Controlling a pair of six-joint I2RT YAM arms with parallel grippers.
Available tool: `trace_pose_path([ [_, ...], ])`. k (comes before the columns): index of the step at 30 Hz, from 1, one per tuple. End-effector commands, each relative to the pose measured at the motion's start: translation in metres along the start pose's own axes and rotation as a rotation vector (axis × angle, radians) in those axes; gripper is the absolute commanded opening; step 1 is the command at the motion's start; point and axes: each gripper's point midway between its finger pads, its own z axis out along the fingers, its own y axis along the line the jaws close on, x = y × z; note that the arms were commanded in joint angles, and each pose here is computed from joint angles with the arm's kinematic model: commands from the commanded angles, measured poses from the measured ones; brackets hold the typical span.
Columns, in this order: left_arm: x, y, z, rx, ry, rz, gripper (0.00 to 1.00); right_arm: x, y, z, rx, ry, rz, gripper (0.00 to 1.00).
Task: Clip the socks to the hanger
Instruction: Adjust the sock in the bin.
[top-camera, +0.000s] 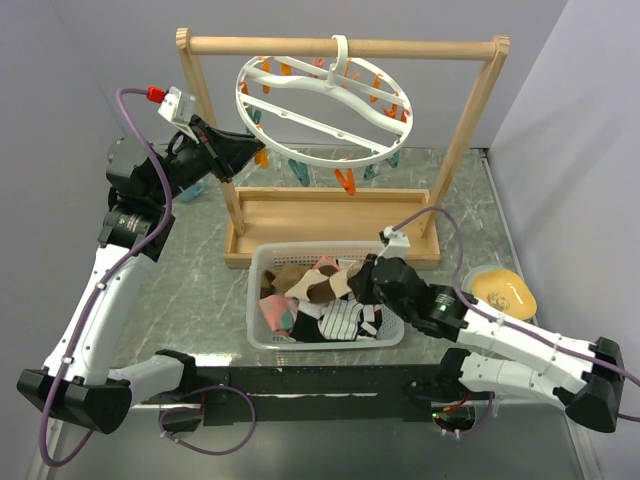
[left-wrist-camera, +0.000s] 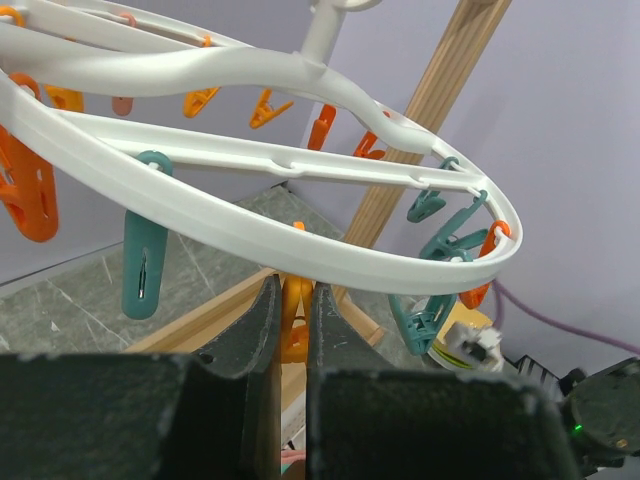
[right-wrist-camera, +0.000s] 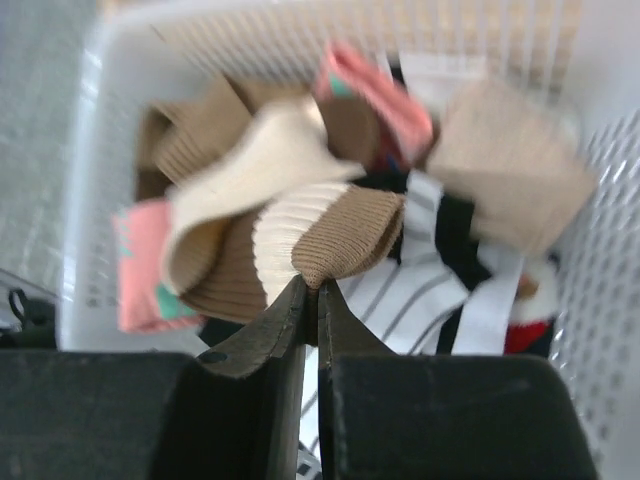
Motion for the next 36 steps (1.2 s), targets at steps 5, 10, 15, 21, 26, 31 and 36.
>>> trace_pose_path([
  [5, -0.011, -0.015, -0.006, 0.041, -0.030, 0.009, 0.01, -0.083, 0.033, -0.045, -0.065, -0.248, -0.295, 0.02],
  [10, -0.013, -0.015, -0.006, 0.040, -0.032, 0.010, 0.01, -0.087, 0.073, -0.064, -0.147, -0.313, -0.579, 0.00],
  [15, -0.014, -0.016, -0.004, 0.048, -0.030, -0.002, 0.01, -0.092, 0.101, -0.065, -0.058, -0.371, -0.795, 0.00],
  [21, -0.006, -0.017, -0.002, 0.048, -0.011, 0.000, 0.01, -0.101, 0.148, -0.071, -0.114, -0.450, -0.913, 0.00],
  [26, -0.003, -0.020, 0.000, 0.056, -0.005, 0.001, 0.01, -0.082, 0.178, -0.058, -0.216, -0.394, -1.013, 0.00],
  [31, -0.007, -0.023, 0.000, 0.065, -0.015, 0.009, 0.01, -0.070, 0.193, -0.043, -0.231, -0.342, -1.003, 0.04],
  [36, -0.007, -0.025, -0.003, 0.067, -0.017, 0.013, 0.01, -0.032, 0.191, -0.016, -0.253, -0.214, -1.004, 0.01],
])
